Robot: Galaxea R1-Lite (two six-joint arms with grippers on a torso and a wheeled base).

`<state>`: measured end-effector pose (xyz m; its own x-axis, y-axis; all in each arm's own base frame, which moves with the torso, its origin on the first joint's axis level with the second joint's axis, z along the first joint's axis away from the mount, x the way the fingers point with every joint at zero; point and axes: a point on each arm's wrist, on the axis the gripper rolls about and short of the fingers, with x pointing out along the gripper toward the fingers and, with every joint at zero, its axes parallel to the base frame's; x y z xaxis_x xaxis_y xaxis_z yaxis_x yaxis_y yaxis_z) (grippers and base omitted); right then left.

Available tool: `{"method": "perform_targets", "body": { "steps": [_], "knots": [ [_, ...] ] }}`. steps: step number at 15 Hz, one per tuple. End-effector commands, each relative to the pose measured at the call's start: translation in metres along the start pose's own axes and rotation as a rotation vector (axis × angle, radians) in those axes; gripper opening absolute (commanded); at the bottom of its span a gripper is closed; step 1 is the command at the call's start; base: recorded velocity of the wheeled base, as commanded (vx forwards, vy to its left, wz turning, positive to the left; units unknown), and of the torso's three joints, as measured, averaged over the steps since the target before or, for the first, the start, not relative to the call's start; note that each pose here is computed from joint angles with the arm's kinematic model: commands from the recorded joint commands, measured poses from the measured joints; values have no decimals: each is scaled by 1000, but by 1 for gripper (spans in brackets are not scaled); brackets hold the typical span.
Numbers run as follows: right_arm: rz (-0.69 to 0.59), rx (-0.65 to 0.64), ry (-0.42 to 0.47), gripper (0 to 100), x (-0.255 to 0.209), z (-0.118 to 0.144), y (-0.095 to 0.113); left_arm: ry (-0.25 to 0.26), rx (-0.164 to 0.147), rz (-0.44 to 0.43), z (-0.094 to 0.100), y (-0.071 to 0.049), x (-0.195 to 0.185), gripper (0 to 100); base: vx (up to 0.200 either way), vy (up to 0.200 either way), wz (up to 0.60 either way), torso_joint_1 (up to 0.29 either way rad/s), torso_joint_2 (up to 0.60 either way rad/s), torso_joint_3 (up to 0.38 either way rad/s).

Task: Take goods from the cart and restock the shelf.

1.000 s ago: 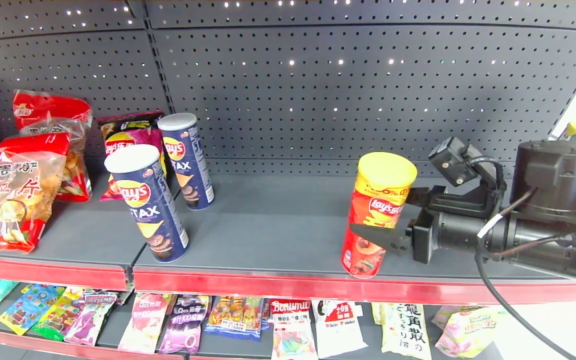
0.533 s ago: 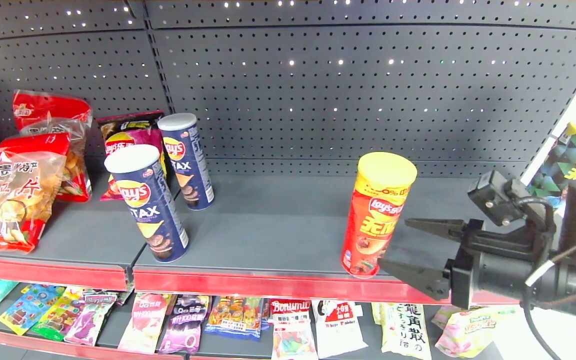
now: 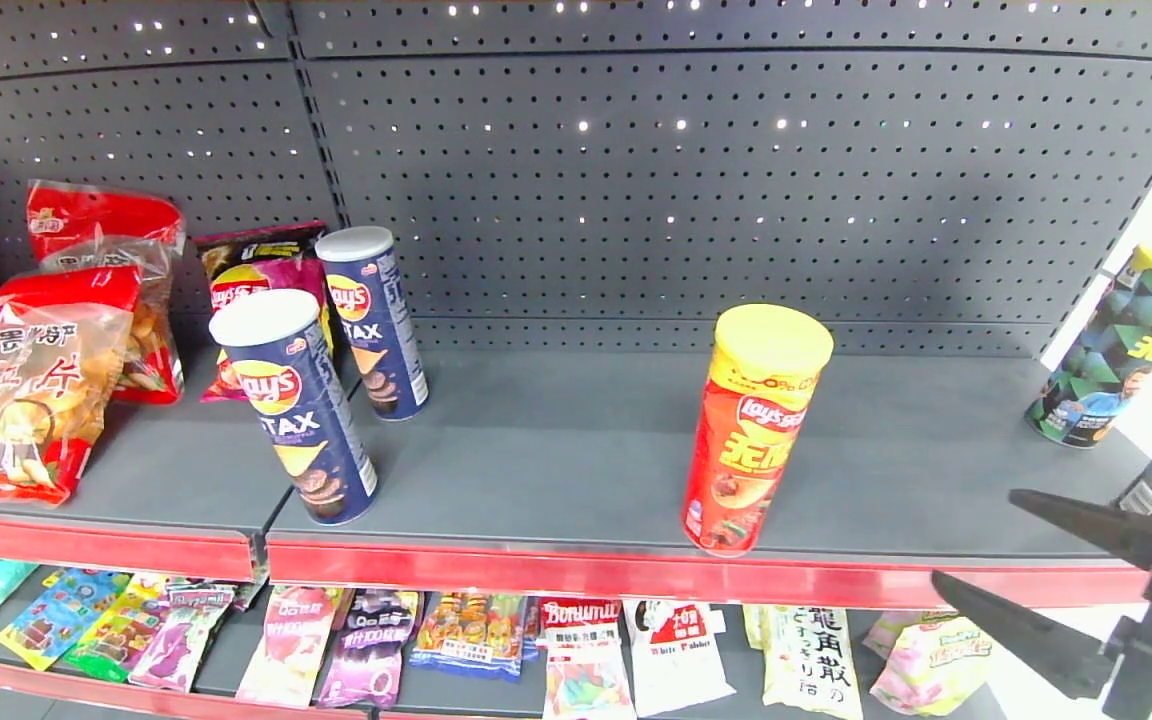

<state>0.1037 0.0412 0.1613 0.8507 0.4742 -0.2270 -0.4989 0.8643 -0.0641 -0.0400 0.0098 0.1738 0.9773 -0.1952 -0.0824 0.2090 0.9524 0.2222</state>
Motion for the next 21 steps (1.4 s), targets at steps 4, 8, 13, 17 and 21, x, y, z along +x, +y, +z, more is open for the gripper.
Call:
{"method": "perform_targets", "body": {
  "steps": [4, 8, 13, 17, 21],
  "knots": [
    [-365, 17, -94, 100, -117, -39, 27, 22, 1, 21, 36, 8, 14, 0, 0, 0, 0, 0, 0, 0],
    [-537, 30, -53, 100, -146, -57, 47, -9, -16, 22, 32, 7, 22, 0, 0, 0, 0, 0, 0, 0],
    [-776, 112, -43, 100, -130, -79, 35, -25, -69, -51, 33, 6, 22, 0, 0, 0, 0, 0, 0, 0],
    [-589, 23, -237, 100, -111, -104, 32, -32, -72, -88, 32, 5, 22, 0, 0, 0, 0, 0, 0, 0],
    [-525, 63, -247, 100, -110, -105, 33, -43, -71, -122, 32, 4, 21, 0, 0, 0, 0, 0, 0, 0]
  ]
}}
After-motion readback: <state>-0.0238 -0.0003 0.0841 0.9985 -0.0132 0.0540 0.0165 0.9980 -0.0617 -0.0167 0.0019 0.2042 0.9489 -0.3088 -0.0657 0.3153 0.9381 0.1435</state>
